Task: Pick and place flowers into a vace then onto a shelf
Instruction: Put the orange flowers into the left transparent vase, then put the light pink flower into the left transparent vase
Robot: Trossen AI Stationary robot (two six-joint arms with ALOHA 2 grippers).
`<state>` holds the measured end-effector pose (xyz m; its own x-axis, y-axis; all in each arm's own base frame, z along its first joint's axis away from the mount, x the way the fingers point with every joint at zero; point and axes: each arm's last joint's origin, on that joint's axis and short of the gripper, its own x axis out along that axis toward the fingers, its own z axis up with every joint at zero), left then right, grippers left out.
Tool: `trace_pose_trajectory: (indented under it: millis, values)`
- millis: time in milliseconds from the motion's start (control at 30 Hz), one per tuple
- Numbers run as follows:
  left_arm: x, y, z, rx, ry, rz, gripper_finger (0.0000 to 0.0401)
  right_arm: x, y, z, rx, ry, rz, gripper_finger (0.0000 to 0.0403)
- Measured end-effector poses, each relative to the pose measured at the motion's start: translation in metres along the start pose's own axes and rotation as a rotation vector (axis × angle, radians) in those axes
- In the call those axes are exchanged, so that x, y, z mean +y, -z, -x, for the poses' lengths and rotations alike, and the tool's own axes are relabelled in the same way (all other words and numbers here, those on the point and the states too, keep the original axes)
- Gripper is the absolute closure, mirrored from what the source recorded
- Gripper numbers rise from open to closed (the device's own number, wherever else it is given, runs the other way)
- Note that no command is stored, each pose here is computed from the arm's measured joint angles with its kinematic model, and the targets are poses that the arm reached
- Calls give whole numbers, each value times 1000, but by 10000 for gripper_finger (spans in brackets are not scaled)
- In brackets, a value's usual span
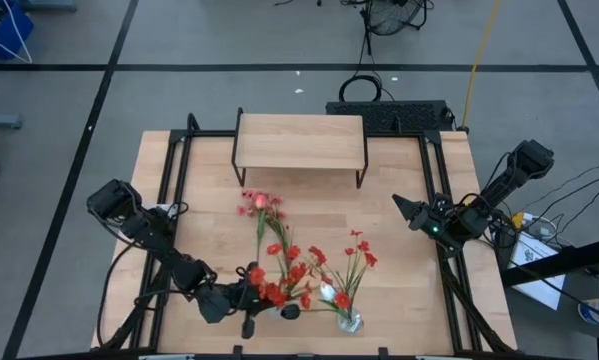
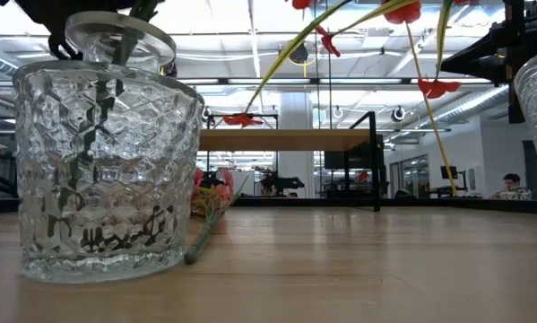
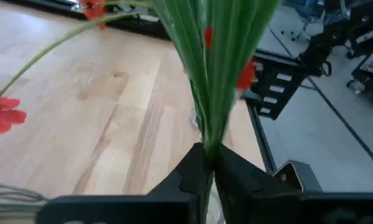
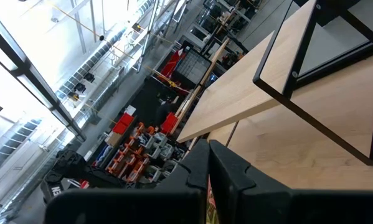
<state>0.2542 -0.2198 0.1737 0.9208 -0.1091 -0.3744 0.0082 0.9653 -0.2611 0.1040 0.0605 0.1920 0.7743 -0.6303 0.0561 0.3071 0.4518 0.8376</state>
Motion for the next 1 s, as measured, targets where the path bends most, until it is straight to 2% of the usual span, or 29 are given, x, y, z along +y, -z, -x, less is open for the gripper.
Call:
trace_pose_trajectory:
  millis: [100,200,467,767,900,1000]
  values:
    - [2,6,-1,35,-10,-24,336,0,0,0,0,0,0,399]
    - [-1,3,1,5,3,-6,320,0,0,0,0,0,0,399]
    - [-4,-2,3,-62,-25,23,329,0,0,0,0,0,0,399]
    - [-9,-1,11,-181,-167,40,329,0,0,0,0,0,0,399]
    - [-14,0,20,-249,-218,120,329,0,0,0,0,0,0,399]
    - [-14,-3,28,-308,-298,151,329,0,0,0,0,0,0,399]
